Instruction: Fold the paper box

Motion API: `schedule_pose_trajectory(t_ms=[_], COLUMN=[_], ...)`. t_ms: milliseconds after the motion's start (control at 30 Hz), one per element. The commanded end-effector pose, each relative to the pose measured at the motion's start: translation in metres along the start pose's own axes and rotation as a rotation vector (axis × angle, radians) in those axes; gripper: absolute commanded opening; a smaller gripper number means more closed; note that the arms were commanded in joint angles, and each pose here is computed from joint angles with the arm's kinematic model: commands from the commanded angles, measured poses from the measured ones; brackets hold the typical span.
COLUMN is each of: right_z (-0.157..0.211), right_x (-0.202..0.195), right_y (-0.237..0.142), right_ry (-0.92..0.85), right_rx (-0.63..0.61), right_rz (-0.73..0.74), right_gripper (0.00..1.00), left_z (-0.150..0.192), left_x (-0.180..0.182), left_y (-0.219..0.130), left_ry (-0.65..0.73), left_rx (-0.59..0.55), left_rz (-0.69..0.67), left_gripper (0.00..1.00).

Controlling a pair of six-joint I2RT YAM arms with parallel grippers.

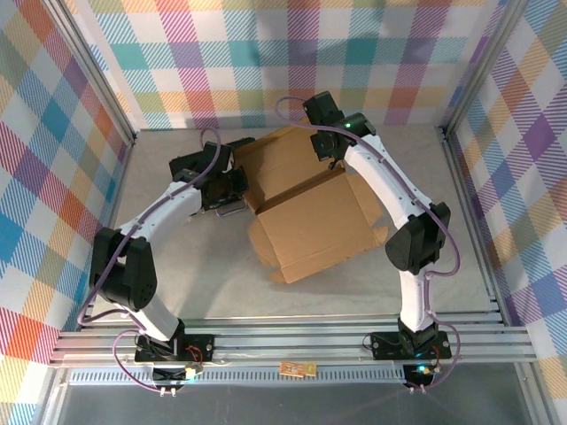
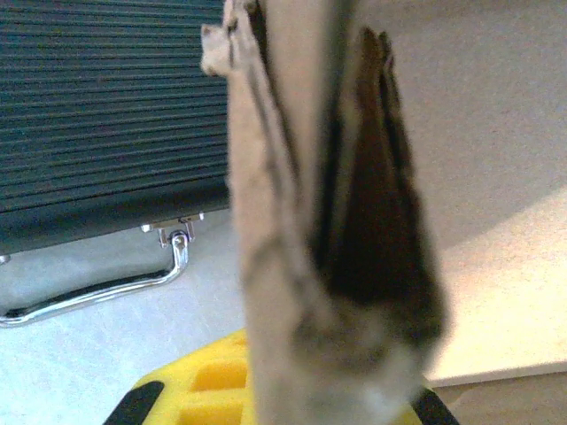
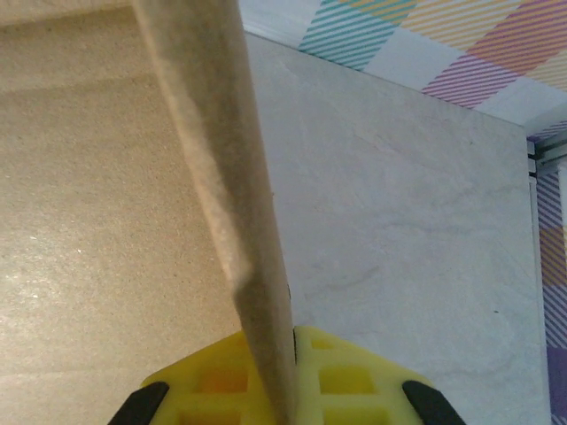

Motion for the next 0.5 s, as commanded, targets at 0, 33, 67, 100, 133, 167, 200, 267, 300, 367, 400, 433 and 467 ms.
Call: schedule_pose_trajectory(t_ms=[0,33,67,100,133,167,200,267,300,367,400,433,467], right_z=[-0.006,-0.006,-0.006,-0.005,-0.004,-0.003,-0.002,0.001,0.002,0.003,0.004,0.003,0.003], right_x=[-0.009,-0.007,-0.005,-0.003,-0.002,0.0,0.001,0.004,0.006,0.006,0.007,0.006,0.005], right_y=[0.014,0.016,0.018,0.021,0.023,0.026,0.029,0.034,0.036,0.04,0.042,0.043,0.044], right_ry=[0.062,0.061,0.061,0.061,0.059,0.058,0.058,0.056,0.056,0.056,0.058,0.061,0.067], right_rx=[-0.022,-0.021,-0.017,-0.014,-0.01,-0.003,0.003,0.016,0.021,0.025,0.03,0.032,0.034], right_rz=[0.04,0.035,0.031,0.027,0.025,0.023,0.022,0.016,0.015,0.017,0.018,0.02,0.022], right_gripper=[0.0,0.0,0.0,0.0,0.0,0.0,0.0,0.0,0.0,0.0,0.0,0.0,0.0], left_z=[0.006,0.007,0.008,0.01,0.011,0.012,0.013,0.012,0.014,0.016,0.017,0.018,0.018], left_x=[0.024,0.026,0.028,0.03,0.032,0.033,0.035,0.036,0.037,0.039,0.04,0.04,0.04], left_y=[0.017,0.02,0.024,0.027,0.03,0.032,0.036,0.042,0.045,0.05,0.051,0.053,0.055], left_ry=[-0.012,-0.012,-0.014,-0.016,-0.018,-0.019,-0.02,-0.026,-0.03,-0.04,-0.044,-0.048,-0.052], left_rx=[0.014,0.014,0.014,0.013,0.011,0.007,0.008,-0.013,-0.011,-0.013,-0.013,-0.012,-0.013], left_rz=[-0.076,-0.075,-0.076,-0.077,-0.078,-0.079,-0.08,-0.069,-0.063,-0.06,-0.054,-0.05,-0.045], left_gripper=[0.07,0.08,0.08,0.09,0.1,0.12,0.15,0.17,0.18,0.22,0.23,0.23,0.23])
Point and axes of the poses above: each hand's point on the last joint's axis, 136 mm out from that joint toward the fingers, its own y axis out along the fingers, its own x axis along the line the jaws close on, z = x × y, the point moved 4 cm from there along -y, back along the fingers, and after that the axes turned 4 degrees about y, right-handed, at the moved point
